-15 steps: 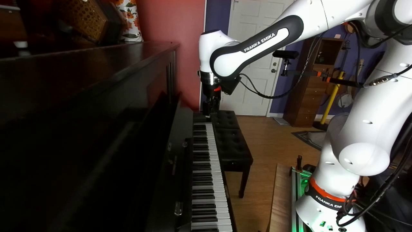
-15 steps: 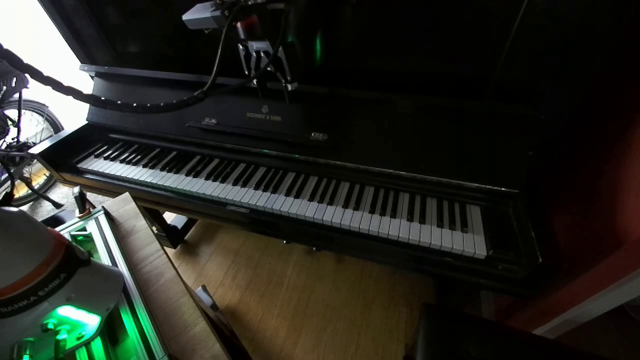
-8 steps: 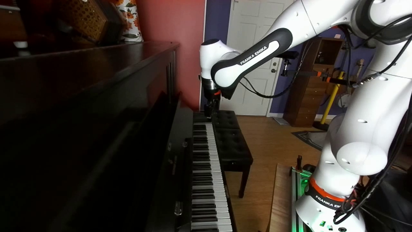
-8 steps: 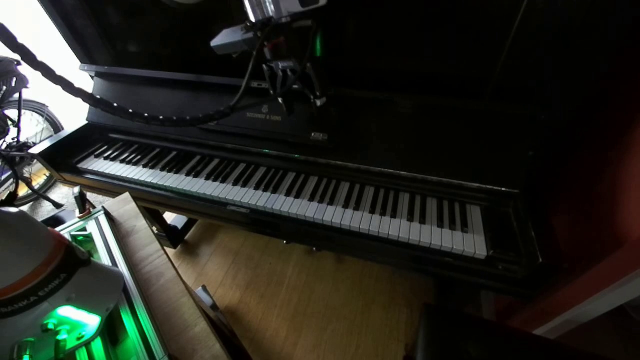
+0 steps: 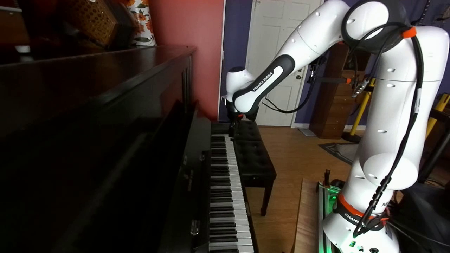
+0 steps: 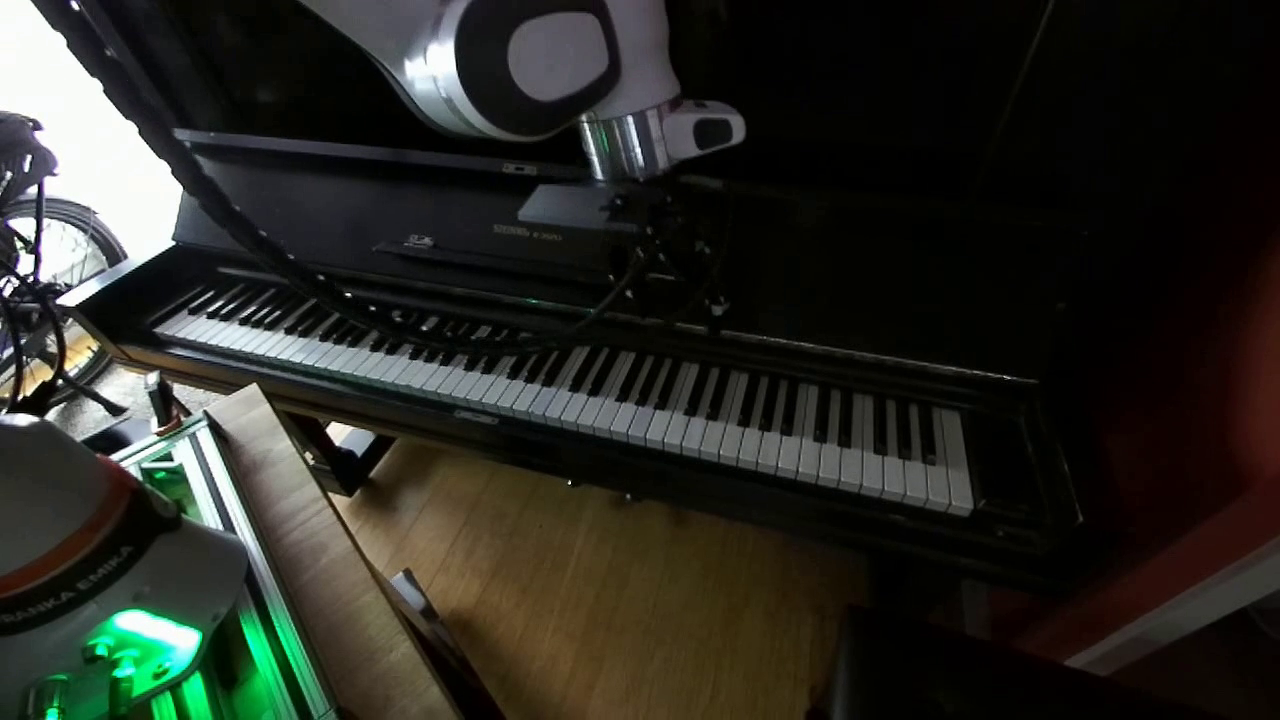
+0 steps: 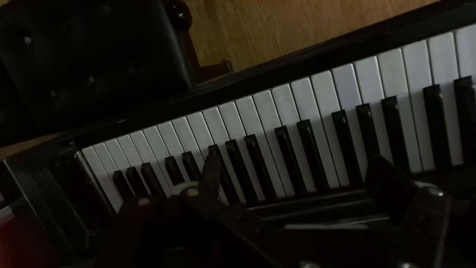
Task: Push the right most c sharp key on the piano
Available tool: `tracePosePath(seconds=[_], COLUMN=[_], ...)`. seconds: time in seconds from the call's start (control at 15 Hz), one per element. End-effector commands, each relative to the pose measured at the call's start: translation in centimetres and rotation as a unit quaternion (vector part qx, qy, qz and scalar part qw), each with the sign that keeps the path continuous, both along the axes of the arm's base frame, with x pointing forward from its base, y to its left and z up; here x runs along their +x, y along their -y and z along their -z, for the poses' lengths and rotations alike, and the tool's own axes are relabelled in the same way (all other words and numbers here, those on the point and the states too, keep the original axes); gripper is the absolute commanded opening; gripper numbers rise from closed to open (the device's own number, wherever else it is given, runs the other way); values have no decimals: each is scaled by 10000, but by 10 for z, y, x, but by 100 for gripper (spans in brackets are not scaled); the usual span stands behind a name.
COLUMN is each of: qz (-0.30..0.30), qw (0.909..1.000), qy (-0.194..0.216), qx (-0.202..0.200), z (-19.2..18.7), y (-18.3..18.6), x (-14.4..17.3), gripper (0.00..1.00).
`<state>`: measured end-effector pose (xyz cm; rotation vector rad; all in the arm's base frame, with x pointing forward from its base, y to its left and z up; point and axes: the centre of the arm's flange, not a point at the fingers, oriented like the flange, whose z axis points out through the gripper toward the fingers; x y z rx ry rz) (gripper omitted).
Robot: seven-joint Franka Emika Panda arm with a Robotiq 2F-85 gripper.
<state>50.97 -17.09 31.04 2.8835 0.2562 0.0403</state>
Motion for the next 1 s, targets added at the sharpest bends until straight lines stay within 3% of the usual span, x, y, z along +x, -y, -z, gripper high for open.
tracePosePath(seconds=[0.0,0.07,0.27,0.67,0.93], qz=[36,43,93,85,319], qw=[9997,9999,9998,9998,9991], qy=[5,0,-40,-1,-63], qx=[258,134,190,180,259], z=[45,23,44,41,61], y=[43,21,38,38,56], x=[12,0,2,7,28], gripper=[100,100,100,100,100])
